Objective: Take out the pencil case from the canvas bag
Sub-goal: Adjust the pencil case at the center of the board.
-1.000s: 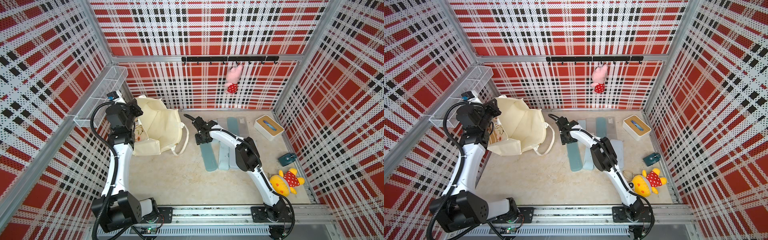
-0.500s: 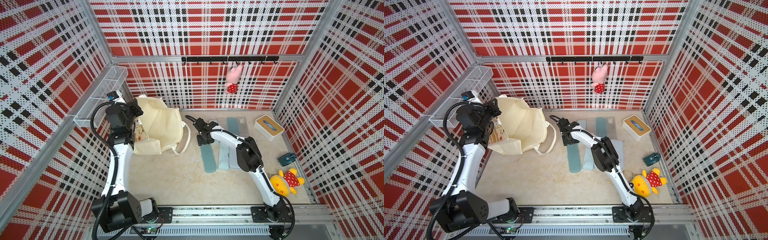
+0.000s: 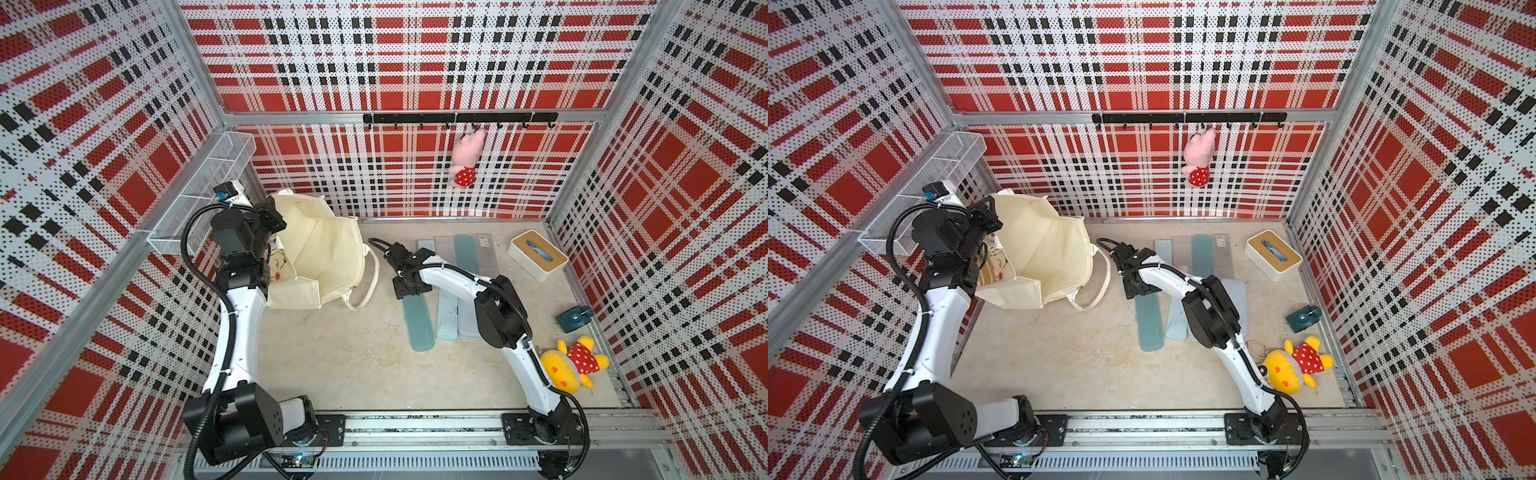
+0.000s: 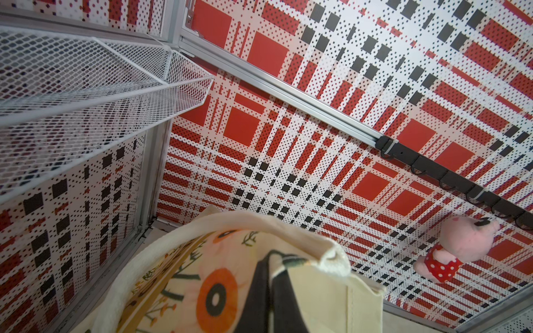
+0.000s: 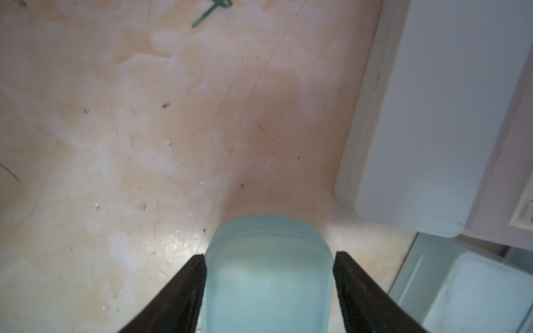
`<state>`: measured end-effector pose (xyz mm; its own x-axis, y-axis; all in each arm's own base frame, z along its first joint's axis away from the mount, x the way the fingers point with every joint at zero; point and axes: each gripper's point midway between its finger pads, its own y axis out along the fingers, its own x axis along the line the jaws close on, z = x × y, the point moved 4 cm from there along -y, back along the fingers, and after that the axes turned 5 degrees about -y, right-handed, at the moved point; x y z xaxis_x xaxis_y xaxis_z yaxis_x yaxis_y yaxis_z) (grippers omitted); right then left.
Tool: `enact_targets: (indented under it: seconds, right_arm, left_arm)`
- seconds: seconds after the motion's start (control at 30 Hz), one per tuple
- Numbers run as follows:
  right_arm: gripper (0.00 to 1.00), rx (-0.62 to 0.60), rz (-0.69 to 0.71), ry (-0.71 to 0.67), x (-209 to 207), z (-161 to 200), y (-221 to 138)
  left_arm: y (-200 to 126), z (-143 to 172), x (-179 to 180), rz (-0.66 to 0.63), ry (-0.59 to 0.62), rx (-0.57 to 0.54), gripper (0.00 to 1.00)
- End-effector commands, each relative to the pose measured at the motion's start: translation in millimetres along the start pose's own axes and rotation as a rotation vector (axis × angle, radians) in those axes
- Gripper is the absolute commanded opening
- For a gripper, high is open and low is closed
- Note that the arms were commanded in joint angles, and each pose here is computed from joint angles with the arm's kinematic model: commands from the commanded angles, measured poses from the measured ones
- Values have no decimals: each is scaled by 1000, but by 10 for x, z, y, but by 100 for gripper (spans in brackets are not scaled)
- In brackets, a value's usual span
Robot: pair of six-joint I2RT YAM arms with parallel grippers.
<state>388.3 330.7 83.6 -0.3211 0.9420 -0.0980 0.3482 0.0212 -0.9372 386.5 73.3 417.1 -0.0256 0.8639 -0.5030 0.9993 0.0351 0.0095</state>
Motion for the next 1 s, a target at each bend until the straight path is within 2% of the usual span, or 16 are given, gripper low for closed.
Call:
enact_targets:
  seconds: [0.0, 0.13, 0.27, 0.57, 0.9, 0.97]
  right_arm:
    - [79, -81, -38, -11, 77, -50, -350]
    - [84, -81, -50, -49, 215, 97, -419]
    - [86, -33, 13, -83, 250, 257, -332]
    - [75, 36, 94, -116, 194, 421, -162]
    - [73, 91, 121, -99, 178, 536, -17]
    - [70, 91, 143, -95, 145, 542, -23]
  left_arm:
    - [-126, -322, -164, 55, 22, -119, 0]
    - [-144, -351, -50, -6, 10, -134, 0]
    - [-153, -365, -4, -23, 5, -139, 0]
    - [-139, -367, -20, -10, 5, -135, 0]
    - [-147, -353, -26, -3, 3, -132, 0]
    - [-148, -356, -27, -4, 2, -132, 0]
